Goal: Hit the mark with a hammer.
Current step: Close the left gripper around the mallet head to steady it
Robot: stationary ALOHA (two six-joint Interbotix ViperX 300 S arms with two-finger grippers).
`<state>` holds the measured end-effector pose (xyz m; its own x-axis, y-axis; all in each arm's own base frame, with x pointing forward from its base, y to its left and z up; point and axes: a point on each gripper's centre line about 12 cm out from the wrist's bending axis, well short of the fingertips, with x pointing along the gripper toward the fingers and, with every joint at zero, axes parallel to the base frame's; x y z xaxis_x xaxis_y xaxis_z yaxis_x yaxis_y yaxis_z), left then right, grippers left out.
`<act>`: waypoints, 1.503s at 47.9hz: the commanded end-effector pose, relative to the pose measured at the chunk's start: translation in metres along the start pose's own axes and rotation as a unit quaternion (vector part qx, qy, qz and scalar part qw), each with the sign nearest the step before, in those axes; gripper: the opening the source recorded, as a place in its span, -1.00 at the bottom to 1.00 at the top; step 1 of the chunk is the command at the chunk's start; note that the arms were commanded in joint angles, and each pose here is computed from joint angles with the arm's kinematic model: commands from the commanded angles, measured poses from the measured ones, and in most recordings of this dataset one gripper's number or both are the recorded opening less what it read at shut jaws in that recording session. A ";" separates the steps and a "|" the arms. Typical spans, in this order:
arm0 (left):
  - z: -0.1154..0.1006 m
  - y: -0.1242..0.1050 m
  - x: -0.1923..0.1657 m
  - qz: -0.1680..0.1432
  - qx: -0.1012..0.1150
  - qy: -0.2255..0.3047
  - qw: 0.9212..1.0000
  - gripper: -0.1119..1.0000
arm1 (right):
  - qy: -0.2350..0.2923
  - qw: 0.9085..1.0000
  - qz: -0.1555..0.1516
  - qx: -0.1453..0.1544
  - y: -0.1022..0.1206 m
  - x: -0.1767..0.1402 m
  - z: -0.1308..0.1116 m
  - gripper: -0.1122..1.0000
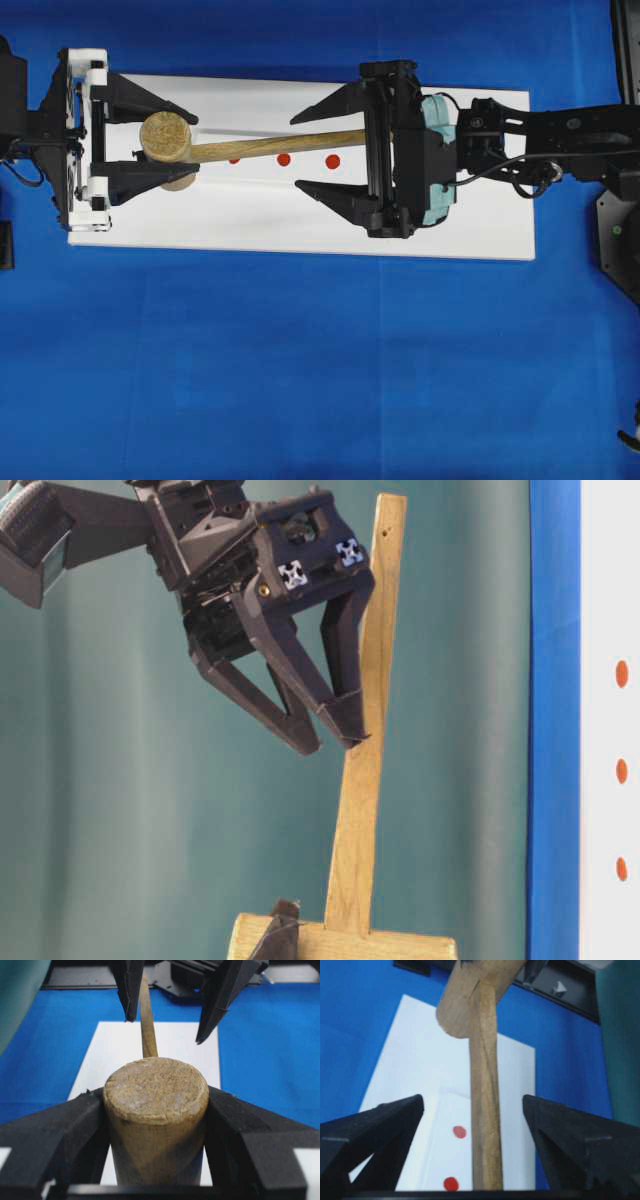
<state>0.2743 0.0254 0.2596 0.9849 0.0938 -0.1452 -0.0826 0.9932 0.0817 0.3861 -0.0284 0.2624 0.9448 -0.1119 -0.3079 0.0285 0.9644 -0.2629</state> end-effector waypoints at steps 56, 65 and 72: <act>0.013 -0.010 -0.005 -0.018 0.003 -0.024 1.000 0.03 | 0.020 0.999 -0.002 0.034 -0.001 0.024 -0.010 -0.75; 0.012 -0.010 -0.005 -0.018 0.002 -0.021 1.000 0.03 | 0.021 0.999 -0.002 0.043 -0.001 0.024 -0.010 -0.75; 0.011 -0.009 -0.005 -0.017 -0.001 -0.017 1.000 0.04 | 0.021 0.998 -0.002 0.053 -0.001 0.024 -0.010 -0.75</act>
<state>0.2721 0.0146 0.2624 0.9883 0.0549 -0.1422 -0.0429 0.9954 0.0859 0.4030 -0.0331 0.2332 0.9178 -0.1190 -0.3787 0.0548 0.9829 -0.1760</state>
